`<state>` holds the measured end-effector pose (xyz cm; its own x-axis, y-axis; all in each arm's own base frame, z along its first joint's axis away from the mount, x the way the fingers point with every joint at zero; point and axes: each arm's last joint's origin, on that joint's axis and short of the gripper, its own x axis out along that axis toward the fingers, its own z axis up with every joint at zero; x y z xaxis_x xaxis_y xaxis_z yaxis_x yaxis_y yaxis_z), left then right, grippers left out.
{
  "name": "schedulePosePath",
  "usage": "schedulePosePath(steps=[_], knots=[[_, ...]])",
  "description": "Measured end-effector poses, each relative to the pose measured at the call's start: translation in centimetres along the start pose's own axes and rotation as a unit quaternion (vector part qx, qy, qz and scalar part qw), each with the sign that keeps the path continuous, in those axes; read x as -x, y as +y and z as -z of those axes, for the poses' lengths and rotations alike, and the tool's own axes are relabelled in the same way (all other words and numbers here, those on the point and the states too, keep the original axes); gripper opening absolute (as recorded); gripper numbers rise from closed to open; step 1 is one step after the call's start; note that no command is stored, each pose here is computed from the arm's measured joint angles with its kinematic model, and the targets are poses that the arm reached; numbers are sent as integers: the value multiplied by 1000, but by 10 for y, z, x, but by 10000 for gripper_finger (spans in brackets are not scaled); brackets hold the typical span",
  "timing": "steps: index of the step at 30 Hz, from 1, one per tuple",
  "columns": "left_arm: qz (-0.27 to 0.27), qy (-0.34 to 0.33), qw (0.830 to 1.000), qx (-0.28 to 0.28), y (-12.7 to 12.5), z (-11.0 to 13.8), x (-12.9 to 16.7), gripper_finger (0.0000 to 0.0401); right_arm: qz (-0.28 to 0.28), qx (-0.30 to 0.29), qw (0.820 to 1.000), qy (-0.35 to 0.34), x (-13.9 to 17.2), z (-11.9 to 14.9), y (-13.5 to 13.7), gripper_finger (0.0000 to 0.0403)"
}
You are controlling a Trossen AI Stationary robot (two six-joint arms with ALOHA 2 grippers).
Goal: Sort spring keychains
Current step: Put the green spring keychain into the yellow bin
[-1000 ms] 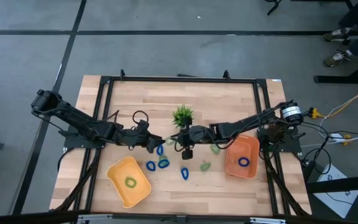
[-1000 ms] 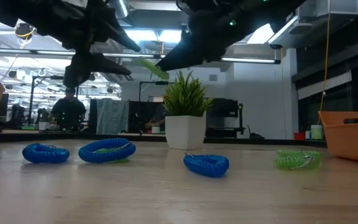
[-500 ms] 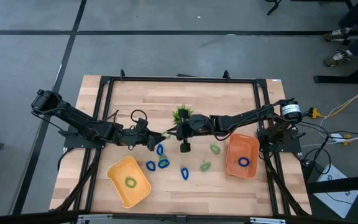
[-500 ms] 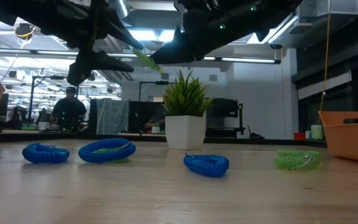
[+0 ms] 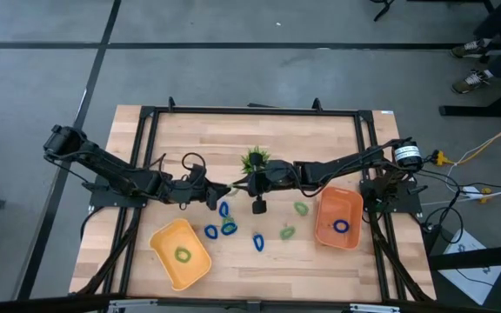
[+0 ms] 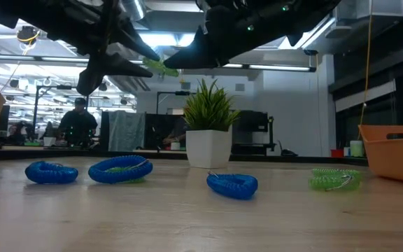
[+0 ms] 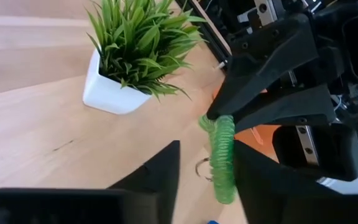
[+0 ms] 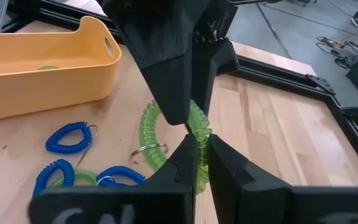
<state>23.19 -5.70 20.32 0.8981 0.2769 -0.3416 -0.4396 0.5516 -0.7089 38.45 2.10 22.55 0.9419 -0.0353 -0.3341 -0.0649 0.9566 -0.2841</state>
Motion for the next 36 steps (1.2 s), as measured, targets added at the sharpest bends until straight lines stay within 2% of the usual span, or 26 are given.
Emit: schedulePosePath(steps=[5, 9, 16, 20, 27, 30, 36], knots=[[2, 5, 1000, -5, 0, 0, 0, 54, -1, 0, 1000, 4, 0, 1, 0, 28], [5, 11, 1000, -23, 0, 1, 0, 15, -1, -1, 1000, 4, 0, 1, 0, 28], [6, 15, 999, -41, 0, 1, 0, 25, -2, -3, 1000, 8, 0, 1, 1, 39], [6, 15, 999, -40, 0, 1, 0, 21, -3, 3, 1000, 8, 0, 1, 1, 77], [3, 18, 999, -43, 1, 2, 0, 18, -2, -1, 1000, 8, 0, 1, 1, 172], [14, 39, 998, -52, 0, 3, 0, 18, -2, -9, 1000, 8, 0, 2, 1, 207], [35, 66, 995, -73, -1, 4, 1, 18, -4, -41, 999, 14, 0, 2, 1, 239]])
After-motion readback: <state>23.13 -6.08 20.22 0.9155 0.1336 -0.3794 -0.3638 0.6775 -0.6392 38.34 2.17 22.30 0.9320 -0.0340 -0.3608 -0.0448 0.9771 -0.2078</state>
